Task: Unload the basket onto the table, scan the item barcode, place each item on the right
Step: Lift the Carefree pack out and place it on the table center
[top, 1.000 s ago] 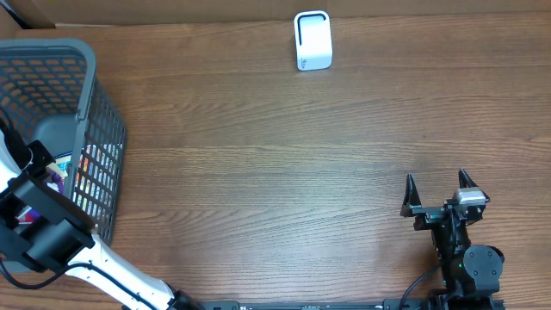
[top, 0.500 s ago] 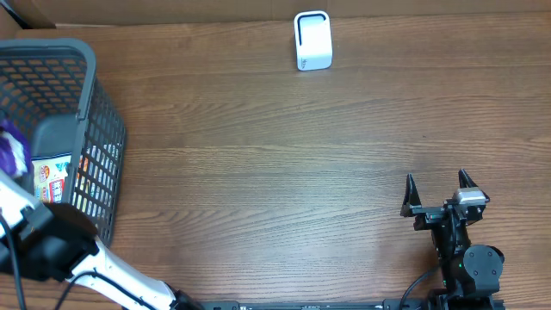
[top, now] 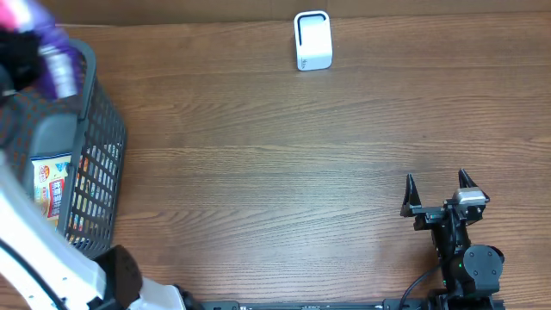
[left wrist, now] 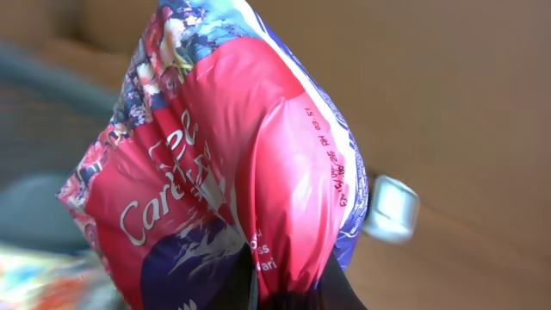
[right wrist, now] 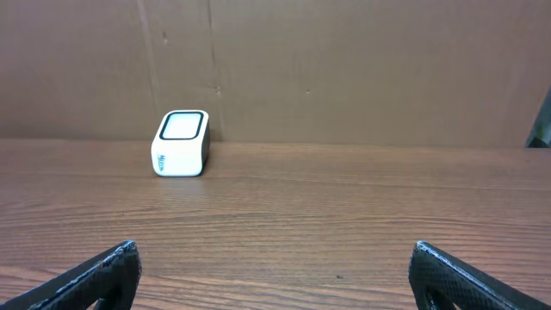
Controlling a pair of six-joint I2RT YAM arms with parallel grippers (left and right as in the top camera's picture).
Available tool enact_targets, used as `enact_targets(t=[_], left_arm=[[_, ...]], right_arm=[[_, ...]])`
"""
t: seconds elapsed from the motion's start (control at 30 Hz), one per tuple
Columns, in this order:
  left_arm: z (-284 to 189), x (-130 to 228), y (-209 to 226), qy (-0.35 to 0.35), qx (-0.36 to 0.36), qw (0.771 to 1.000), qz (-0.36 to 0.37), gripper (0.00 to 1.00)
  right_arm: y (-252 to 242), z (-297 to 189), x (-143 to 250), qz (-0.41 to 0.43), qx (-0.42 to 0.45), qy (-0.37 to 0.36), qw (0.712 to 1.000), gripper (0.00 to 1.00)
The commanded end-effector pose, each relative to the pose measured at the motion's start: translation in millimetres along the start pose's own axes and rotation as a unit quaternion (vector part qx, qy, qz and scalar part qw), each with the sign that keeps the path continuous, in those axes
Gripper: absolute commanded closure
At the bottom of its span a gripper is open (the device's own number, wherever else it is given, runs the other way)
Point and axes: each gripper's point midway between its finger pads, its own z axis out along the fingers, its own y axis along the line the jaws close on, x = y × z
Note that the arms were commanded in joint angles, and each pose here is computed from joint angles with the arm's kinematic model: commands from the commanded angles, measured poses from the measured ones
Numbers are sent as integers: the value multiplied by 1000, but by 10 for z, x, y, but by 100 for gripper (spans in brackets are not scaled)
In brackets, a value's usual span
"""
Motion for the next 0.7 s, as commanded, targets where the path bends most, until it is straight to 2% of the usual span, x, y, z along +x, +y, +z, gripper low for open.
enact_targets(t=[0.0, 0.07, 0.1, 0.3, 0.5, 0.63, 0.67], left_arm=[[202, 313, -680, 59, 93, 993, 44, 96], [365, 540, -954, 98, 117, 986, 70, 95], [556, 795, -1173, 139, 129, 978, 90, 96], [1151, 1775, -1665, 291, 149, 936, 135, 96], [1744, 2840, -1831, 420, 111, 882, 181, 96], [1982, 3322, -1802, 469, 77, 855, 209, 96], [2026, 3415, -1777, 478, 66, 849, 216, 81]], right_arm=[[-23, 2, 20, -2, 6, -1, 1000, 0], [-23, 2, 20, -2, 6, -1, 1000, 0], [-23, 2, 20, -2, 6, -1, 1000, 0], [-23, 2, 20, -2, 6, -1, 1000, 0], [-23, 2, 20, -2, 6, -1, 1000, 0], [-23, 2, 20, -2, 6, -1, 1000, 0], [-23, 2, 20, -2, 6, -1, 1000, 0]])
